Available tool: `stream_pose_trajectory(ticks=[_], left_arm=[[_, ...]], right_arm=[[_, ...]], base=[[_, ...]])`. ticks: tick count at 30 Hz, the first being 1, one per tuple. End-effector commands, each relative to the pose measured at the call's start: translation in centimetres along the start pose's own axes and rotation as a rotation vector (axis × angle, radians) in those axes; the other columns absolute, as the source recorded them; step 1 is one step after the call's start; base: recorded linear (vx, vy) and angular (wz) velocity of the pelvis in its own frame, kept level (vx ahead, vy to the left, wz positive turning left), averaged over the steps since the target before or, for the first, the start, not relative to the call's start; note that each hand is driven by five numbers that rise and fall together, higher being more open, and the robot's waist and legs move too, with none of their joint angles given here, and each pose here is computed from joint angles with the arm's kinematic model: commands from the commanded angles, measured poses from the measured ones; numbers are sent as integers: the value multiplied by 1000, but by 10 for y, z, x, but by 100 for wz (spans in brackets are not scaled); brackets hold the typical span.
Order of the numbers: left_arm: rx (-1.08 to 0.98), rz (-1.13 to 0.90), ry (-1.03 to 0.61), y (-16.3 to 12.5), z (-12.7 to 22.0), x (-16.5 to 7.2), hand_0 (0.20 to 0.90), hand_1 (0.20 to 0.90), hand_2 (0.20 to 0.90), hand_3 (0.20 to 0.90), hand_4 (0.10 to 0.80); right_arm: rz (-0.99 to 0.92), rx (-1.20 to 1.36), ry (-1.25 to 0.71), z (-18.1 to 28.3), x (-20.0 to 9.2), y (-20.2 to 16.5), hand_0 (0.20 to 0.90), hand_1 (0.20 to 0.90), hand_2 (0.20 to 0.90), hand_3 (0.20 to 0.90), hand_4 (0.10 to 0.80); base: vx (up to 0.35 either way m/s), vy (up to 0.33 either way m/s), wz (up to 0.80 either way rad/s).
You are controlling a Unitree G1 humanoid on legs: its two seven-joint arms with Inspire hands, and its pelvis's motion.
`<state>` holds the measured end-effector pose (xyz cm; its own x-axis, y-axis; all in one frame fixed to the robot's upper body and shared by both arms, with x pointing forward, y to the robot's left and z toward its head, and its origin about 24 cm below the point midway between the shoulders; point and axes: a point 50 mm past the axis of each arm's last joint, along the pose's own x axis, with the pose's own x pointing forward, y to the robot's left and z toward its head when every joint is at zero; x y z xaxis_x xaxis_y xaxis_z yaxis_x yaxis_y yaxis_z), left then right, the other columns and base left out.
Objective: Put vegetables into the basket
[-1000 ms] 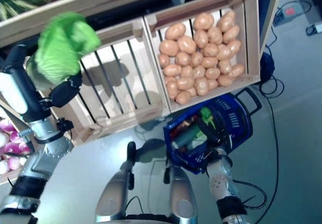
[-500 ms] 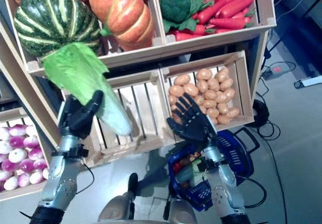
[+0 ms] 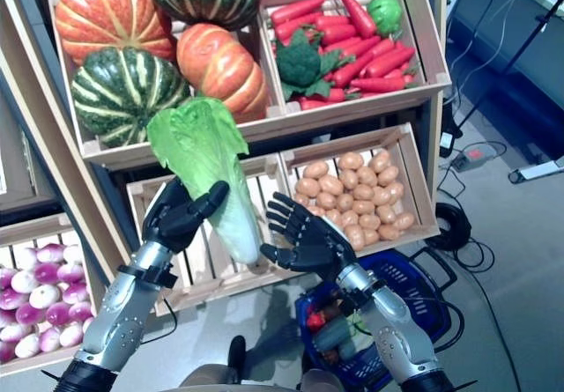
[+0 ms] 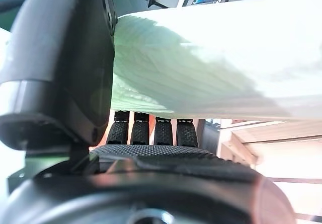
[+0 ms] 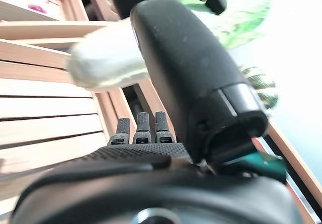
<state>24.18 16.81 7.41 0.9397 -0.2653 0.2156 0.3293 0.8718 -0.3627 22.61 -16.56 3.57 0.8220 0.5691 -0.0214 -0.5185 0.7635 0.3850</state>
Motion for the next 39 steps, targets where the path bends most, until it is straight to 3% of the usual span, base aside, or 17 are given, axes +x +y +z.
stream_pose_trajectory(ticks=[1,8,16,24,39], left_arm=[[60,-175,-193,-23,39,19,300,300,300,300,400],[16,-217,-194,-32,35,18,300,300,300,300,400],[-25,-272,-184,-41,31,19,300,300,300,300,400],[32,-396,-108,-52,23,18,300,300,300,300,400],[127,-376,-111,-42,34,19,300,300,300,300,400]], right_arm=[[182,37,-59,13,14,27,900,900,900,900,800],[223,172,100,-19,13,34,900,900,900,900,800],[247,238,112,-28,18,40,900,900,900,900,800],[265,226,81,-18,25,45,900,900,900,900,800],[223,159,-30,19,19,33,900,900,900,900,800]], base=[[39,11,1],[5,2,0],[0,0,0],[0,0,0],[0,0,0]])
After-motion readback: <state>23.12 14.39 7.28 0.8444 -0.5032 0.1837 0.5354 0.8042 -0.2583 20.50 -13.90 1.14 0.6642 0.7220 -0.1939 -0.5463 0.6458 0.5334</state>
